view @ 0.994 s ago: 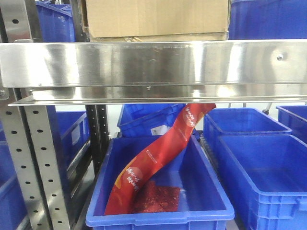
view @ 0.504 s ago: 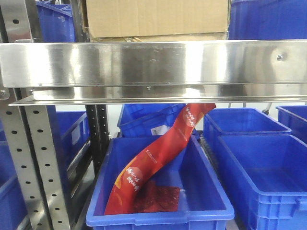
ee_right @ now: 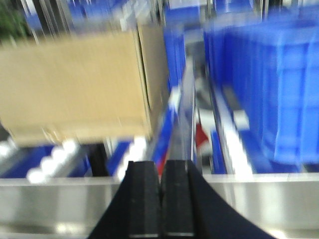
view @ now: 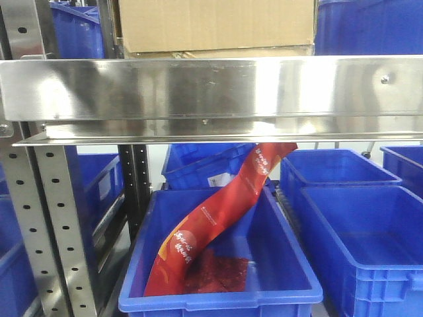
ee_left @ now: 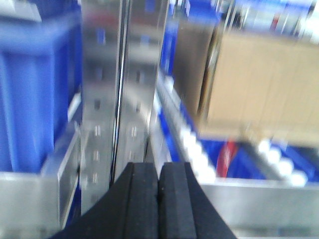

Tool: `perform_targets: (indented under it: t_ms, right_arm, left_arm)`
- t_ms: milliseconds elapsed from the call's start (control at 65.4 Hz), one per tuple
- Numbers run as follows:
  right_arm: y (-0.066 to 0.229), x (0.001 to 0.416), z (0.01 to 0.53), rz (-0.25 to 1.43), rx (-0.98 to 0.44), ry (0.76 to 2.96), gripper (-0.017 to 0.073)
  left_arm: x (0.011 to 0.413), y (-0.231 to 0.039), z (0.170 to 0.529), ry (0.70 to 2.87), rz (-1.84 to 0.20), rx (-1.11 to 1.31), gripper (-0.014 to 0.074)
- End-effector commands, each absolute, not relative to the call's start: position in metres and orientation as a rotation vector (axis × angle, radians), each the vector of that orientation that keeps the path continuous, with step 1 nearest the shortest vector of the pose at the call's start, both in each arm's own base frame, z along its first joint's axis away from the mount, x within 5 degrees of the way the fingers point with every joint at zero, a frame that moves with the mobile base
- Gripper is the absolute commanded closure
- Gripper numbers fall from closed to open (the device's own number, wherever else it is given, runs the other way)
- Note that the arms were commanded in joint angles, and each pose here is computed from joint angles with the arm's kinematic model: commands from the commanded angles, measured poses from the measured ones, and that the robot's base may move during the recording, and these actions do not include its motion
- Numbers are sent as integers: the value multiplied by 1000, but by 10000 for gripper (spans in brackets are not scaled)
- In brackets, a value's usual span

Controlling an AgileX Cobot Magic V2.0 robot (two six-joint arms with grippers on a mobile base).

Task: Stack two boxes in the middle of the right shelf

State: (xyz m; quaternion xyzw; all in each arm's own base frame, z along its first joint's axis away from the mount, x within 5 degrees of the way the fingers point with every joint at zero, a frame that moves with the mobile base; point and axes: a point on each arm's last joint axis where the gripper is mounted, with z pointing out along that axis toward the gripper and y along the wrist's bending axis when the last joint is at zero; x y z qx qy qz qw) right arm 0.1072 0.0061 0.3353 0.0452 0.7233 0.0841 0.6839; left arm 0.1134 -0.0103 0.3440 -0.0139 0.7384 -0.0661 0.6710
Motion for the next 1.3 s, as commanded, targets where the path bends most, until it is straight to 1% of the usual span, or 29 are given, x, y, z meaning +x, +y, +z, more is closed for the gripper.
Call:
perform_targets:
  t_ms: [0,183,459,489,566,688,871,1039,1116,1146,1208,1284]
  right_arm:
    - [5,96,341,182,98,1561,722]
    - [4,79,348,185,92,1473,722]
    - [4,77,350,185,92,1455,722]
    - [4,77,349,162,79,1443,722]
    - [2,79,344,41,-8,1394,722]
    - [2,77,318,65,12,1359,722]
    - [0,76,258,37,39,1471,722]
    - [-4,66,219,-6,80,1485,722]
    - [-4,60,220,-3,85,1430,722]
    - [-4,59,215,3,90,1472,722]
    - [-3,56,212,0,93,1489,722]
    - [-4,56,215,-13,104,1464,722]
  left_arm:
    - [102,-9,349,1607,-154,-35,704]
    - [88,-7,356,1541,-161,-35,704]
    - [85,-6,356,1531,-162,-36,704]
    - [85,-6,356,1531,-162,-36,704]
    - [85,-6,356,1531,-162,-36,704]
    - [85,-6,356,1531,-162,-36,704]
    - [85,-6,356,1531,-162,-36,704]
    - [85,-6,356,1531,-162,-36,704]
    - [85,-6,356,1531,-162,-36,704]
    - [85,-6,356,1531,-162,-36,704]
    - [85,-6,357,1530,-162,-35,704]
    - [85,-6,357,1527,-162,-35,704]
